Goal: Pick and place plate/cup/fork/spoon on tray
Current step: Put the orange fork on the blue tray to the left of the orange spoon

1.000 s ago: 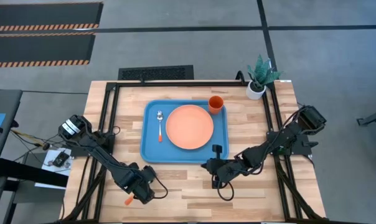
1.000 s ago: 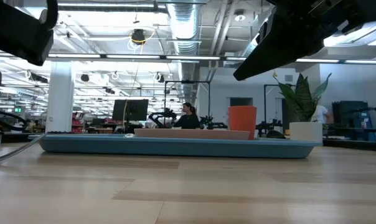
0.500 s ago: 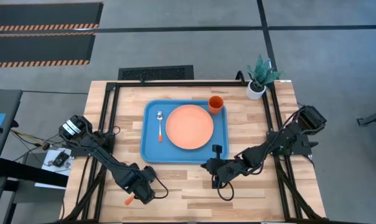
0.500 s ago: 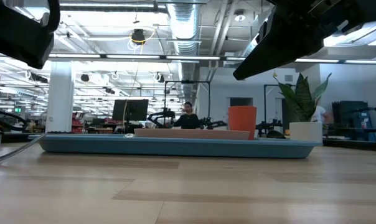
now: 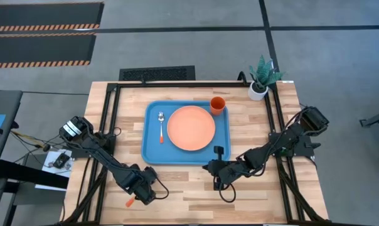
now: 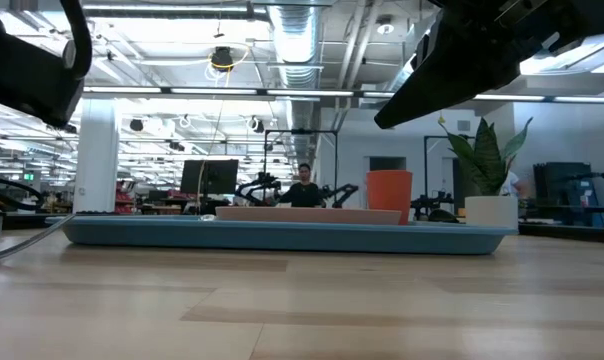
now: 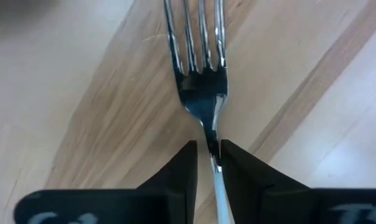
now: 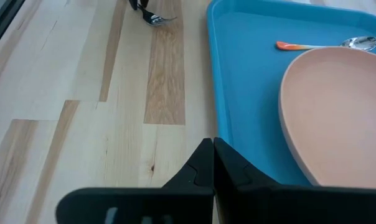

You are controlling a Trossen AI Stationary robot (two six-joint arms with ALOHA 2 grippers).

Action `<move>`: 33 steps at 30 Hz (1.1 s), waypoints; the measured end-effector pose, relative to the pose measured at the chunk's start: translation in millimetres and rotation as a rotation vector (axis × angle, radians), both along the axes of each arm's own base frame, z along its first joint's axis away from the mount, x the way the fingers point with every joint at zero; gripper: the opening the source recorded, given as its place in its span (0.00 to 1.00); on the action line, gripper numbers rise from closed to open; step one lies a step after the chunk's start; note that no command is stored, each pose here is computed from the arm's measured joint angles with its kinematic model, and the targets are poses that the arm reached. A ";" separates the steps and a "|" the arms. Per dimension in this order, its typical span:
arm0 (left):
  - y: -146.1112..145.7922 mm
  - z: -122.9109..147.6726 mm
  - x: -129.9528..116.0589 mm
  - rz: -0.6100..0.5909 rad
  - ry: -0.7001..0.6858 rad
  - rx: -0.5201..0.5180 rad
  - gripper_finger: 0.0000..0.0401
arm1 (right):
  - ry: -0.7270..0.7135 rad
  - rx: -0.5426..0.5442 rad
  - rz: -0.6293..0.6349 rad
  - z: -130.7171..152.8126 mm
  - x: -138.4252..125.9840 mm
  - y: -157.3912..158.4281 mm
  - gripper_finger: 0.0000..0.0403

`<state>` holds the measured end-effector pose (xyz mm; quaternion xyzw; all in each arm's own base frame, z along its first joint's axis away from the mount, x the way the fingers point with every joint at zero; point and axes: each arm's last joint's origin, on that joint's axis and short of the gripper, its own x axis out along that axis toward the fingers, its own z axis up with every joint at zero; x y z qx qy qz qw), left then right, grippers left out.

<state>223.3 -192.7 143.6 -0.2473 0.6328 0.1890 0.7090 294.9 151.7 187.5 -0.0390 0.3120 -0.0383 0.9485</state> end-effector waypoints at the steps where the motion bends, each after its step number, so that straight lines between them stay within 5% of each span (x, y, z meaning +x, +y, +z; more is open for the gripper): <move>1: 0.1 0.0 0.1 0.000 -0.003 0.004 0.13 | 0.000 0.000 0.000 0.0 0.0 -0.1 0.03; 15: 0.3 2.8 -0.7 -0.008 -0.002 -0.010 0.01 | 0.000 0.000 0.000 0.0 0.1 -0.1 0.03; 22: 9.8 41.4 -6.4 0.076 -0.100 -0.097 0.00 | 0.000 0.000 0.000 0.0 0.0 0.0 0.03; 33: 128.8 96.4 -3.3 0.297 -0.218 0.063 0.00 | 0.000 0.000 0.000 0.0 -0.1 0.1 0.03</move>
